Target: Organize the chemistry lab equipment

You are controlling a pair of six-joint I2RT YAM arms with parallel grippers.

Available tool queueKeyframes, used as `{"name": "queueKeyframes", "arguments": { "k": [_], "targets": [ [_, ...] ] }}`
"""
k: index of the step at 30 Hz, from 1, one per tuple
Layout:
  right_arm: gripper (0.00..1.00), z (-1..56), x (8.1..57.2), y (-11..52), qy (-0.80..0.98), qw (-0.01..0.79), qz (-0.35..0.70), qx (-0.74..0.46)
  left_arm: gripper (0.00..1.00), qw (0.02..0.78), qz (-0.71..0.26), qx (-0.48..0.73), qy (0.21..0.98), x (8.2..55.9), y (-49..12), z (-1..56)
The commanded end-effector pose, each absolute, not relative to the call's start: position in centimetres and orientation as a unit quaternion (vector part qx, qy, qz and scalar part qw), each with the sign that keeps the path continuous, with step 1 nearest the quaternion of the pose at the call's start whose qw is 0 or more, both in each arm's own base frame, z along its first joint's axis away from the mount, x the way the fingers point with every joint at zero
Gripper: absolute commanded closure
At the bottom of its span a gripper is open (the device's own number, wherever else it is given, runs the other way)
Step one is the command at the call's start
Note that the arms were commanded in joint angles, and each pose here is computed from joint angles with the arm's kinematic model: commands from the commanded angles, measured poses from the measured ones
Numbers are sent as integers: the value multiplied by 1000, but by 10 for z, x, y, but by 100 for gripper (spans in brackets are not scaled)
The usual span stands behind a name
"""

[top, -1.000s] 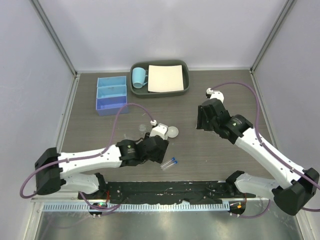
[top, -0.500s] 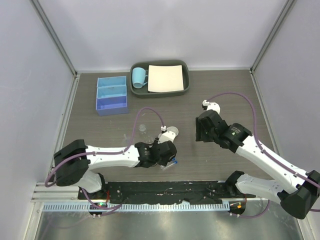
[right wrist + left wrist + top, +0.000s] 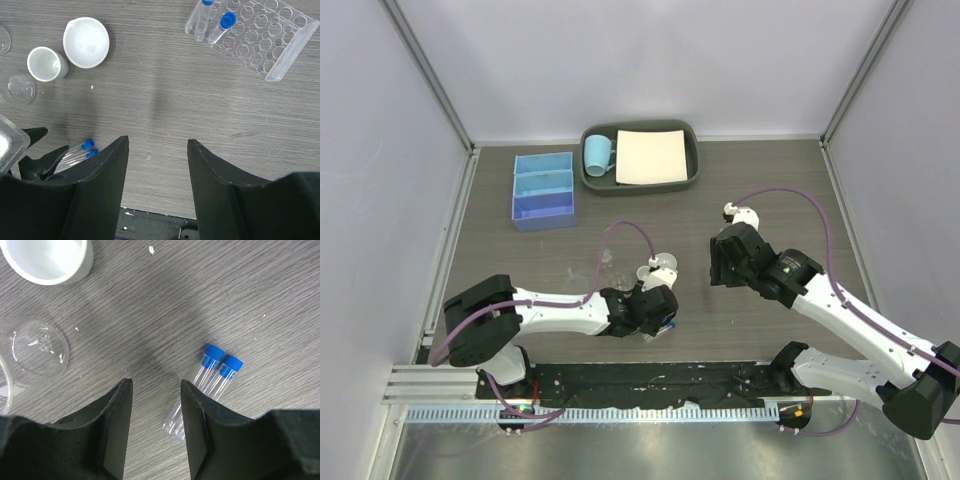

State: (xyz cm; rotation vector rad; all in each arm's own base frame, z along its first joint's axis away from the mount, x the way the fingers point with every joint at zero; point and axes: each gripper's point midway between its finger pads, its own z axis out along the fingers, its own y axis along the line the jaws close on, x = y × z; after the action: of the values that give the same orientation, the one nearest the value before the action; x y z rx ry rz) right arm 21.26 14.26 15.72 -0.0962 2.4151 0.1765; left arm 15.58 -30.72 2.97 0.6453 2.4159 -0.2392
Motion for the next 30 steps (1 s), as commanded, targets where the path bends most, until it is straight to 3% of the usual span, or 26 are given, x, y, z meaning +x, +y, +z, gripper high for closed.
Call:
{"name": "queueKeyframes", "arguments": {
  "k": [1, 18, 30],
  "targets": [
    [44, 164, 216, 149, 925, 369, 88, -30, 54, 321, -112, 241, 909, 158, -318, 34],
    [44, 161, 214, 153, 925, 367, 91, -35, 57, 336, -136, 239, 901, 153, -317, 59],
    [44, 159, 213, 154, 926, 365, 93, -35, 58, 330, -127, 247, 902, 150, -317, 44]
  ]
}}
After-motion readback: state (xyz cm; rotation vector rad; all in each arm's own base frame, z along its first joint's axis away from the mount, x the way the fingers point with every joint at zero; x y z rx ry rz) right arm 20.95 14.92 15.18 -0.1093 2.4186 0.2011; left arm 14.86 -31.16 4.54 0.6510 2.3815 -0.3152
